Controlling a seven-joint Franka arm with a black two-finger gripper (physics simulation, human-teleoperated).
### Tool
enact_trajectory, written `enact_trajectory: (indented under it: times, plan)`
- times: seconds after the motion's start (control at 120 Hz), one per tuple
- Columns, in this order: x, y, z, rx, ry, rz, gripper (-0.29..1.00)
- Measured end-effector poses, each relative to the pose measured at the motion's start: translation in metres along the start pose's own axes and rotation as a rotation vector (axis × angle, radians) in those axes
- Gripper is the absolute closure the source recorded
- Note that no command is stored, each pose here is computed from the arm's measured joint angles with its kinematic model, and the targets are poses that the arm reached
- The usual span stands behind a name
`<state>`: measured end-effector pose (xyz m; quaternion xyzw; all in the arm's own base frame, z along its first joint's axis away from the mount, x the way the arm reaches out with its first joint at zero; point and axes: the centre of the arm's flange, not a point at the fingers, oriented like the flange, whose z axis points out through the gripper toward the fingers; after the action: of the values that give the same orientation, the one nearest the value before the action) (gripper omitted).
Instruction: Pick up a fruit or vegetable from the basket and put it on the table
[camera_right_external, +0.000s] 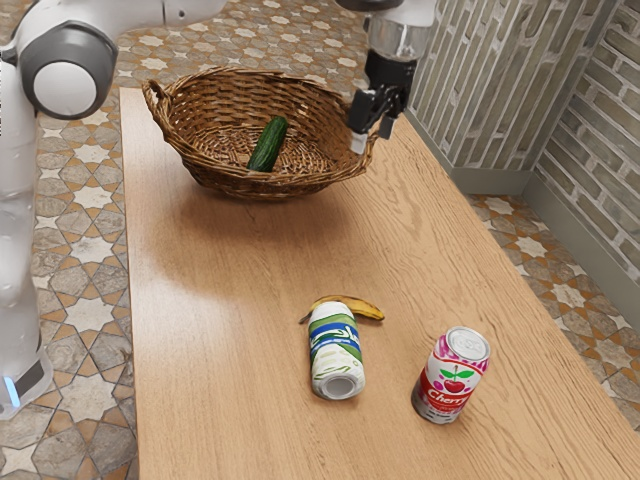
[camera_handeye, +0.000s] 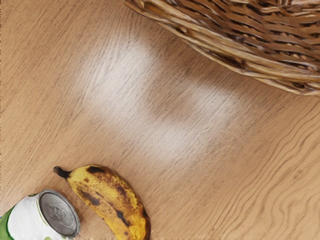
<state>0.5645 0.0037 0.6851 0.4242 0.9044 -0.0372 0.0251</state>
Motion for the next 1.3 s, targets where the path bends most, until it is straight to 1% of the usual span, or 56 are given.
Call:
enact_trajectory:
  times: [0.058, 0.117, 0.15, 0.208, 0.3, 0.4, 0.483, 0.533, 0.583, 0.633, 0.708, 0.817, 0.9, 1.017, 1.133, 1.3]
  plan:
    - [0.005, 0.006, 0.002, 0.007, -0.004, -0.019, 0.00]
    - [0.021, 0.016, -0.003, 0.007, -0.018, -0.039, 0.00]
    - [0.032, 0.014, -0.017, -0.009, -0.036, -0.035, 0.00]
    - [0.043, 0.009, -0.030, -0.018, -0.049, 0.011, 0.00]
    - [0.043, 0.004, -0.034, -0.020, -0.048, 0.133, 0.00]
    - [0.042, 0.003, -0.031, -0.036, 0.002, 0.328, 0.00]
    - [0.055, 0.007, -0.020, -0.051, 0.108, 0.456, 0.00]
    - [0.072, -0.007, -0.020, -0.059, 0.147, 0.531, 0.00]
    - [0.100, -0.020, -0.015, -0.066, 0.178, 0.590, 0.00]
    - [0.127, -0.013, -0.008, -0.068, 0.217, 0.626, 0.00]
    - [0.155, 0.004, 0.023, -0.036, 0.280, 0.698, 0.00]
    - [0.180, 0.014, 0.041, -0.032, 0.321, 0.817, 0.00]
    - [0.190, 0.012, 0.049, -0.030, 0.335, 0.918, 0.00]
    - [0.191, 0.016, 0.059, -0.025, 0.345, 1.046, 0.00]
    - [0.197, 0.023, 0.060, -0.027, 0.349, 1.132, 0.00]
    - [0.195, 0.028, 0.063, -0.055, 0.256, 1.181, 0.00]
